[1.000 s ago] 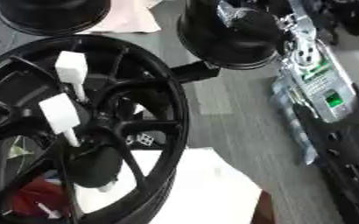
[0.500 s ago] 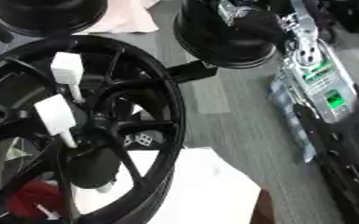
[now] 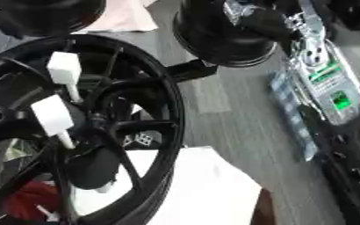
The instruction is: Pull the pin out of the wheel hub.
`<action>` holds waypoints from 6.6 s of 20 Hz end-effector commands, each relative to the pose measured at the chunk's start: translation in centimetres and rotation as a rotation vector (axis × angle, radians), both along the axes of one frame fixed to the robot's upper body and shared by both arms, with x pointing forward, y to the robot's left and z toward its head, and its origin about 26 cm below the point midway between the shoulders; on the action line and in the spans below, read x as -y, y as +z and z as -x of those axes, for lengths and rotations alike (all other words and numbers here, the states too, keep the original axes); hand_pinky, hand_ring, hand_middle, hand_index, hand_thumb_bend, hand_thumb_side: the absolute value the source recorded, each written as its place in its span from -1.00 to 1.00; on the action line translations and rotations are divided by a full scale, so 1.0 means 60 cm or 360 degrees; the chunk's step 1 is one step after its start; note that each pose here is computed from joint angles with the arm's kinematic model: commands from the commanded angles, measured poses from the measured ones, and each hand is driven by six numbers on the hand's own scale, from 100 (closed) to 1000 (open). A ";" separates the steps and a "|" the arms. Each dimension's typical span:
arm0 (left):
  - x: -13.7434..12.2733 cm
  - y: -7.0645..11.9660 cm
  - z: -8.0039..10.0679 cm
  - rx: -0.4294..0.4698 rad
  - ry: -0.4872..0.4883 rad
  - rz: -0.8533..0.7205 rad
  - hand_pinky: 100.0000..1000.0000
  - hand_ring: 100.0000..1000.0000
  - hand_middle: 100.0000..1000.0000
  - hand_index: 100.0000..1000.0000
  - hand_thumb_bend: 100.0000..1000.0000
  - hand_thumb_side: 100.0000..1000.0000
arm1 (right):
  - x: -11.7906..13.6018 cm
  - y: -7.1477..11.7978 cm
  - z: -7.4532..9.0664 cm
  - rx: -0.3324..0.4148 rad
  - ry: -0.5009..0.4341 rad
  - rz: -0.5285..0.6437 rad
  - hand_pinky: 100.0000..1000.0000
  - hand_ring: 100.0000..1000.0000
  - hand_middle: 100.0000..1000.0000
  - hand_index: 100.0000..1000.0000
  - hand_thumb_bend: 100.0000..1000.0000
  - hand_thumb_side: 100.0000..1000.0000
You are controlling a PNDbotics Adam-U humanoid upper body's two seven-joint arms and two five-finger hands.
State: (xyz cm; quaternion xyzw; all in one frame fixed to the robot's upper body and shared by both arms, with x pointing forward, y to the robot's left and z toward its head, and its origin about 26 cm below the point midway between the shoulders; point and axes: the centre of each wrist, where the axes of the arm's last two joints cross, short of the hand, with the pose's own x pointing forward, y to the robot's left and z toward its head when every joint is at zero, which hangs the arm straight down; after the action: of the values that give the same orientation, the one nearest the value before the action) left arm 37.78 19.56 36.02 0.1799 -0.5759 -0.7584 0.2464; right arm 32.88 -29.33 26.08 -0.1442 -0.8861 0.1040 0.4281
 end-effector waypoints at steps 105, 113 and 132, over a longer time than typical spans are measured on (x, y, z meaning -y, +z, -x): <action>0.024 -0.009 -0.035 -0.0041 0.0331 -0.0115 0.66 0.35 0.15 0.54 -0.61 -0.14 | 0.000 0.013 -0.010 0.0024 0.0052 -0.0074 0.32 0.18 -0.05 0.14 -0.48 -0.93; 0.024 -0.013 -0.037 -0.0040 0.0335 -0.0110 0.63 0.27 0.07 0.47 -0.63 -0.20 | 0.000 0.013 -0.010 0.0031 0.0051 -0.0084 0.32 0.18 -0.05 0.14 -0.48 -0.93; 0.022 -0.022 -0.041 -0.0025 0.0368 0.0018 0.48 -0.04 -0.36 -0.03 -1.00 -0.47 | 0.003 0.011 -0.010 0.0034 0.0045 -0.0102 0.32 0.18 -0.05 0.14 -0.49 -0.91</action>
State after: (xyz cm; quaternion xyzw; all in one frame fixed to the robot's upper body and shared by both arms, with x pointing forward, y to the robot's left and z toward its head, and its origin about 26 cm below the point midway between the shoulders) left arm 40.44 17.84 33.59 0.2265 -0.5424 -0.7333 0.3417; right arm 33.73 -29.04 25.92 -0.1127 -0.8901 0.0799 0.4343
